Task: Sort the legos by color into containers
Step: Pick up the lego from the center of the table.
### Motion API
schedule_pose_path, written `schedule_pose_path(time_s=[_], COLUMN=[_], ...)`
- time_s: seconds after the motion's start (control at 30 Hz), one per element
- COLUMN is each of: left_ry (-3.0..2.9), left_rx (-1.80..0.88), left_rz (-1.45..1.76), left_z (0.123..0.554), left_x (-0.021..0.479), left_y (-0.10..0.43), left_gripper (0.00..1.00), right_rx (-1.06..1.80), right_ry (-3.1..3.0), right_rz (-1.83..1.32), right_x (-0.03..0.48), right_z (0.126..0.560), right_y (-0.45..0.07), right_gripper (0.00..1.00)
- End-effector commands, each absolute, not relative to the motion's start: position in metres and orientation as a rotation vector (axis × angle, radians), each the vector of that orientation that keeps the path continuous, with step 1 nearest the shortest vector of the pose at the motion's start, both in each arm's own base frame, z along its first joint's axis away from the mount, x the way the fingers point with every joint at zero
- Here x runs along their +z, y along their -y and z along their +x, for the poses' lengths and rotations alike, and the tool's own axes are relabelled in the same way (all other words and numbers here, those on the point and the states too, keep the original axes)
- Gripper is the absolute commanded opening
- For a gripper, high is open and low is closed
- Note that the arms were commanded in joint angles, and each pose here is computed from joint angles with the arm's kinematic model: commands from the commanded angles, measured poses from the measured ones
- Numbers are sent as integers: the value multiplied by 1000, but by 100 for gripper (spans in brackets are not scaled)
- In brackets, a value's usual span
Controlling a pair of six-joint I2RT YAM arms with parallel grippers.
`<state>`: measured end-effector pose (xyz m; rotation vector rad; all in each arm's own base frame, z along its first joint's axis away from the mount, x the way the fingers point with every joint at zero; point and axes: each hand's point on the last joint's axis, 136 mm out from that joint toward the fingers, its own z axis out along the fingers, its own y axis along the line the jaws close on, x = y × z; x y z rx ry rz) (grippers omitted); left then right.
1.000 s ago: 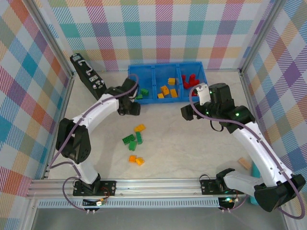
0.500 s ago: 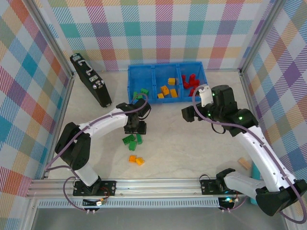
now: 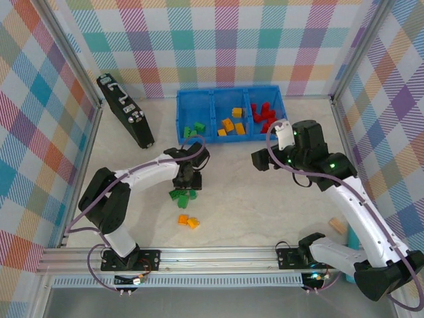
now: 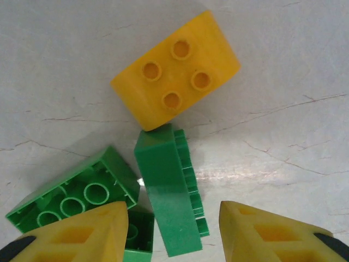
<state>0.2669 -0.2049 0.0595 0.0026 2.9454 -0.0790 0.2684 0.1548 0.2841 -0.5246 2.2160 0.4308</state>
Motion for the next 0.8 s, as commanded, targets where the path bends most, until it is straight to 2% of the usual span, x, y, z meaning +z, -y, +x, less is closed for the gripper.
schedule_pose_path(time_s=[0.0, 0.37, 0.6, 0.77], left_ry=[-2984, -3014, -3026, -2988], left_rx=[-79, -30, -20, 8], left_rz=[-6, 0, 2, 27], left_z=[256, 250, 250, 259], left_x=[47, 30, 23, 38], left_y=[210, 210, 212, 211], left_gripper=[46, 43, 29, 22], right_rx=[440, 427, 424, 415], right_ry=[-2186, -2180, -2177, -2179], right_rz=[-504, -500, -499, -496], right_x=[290, 291, 291, 290], right_z=[267, 265, 266, 266], right_y=[-153, -150, -150, -148], right_gripper=[99, 99, 99, 99])
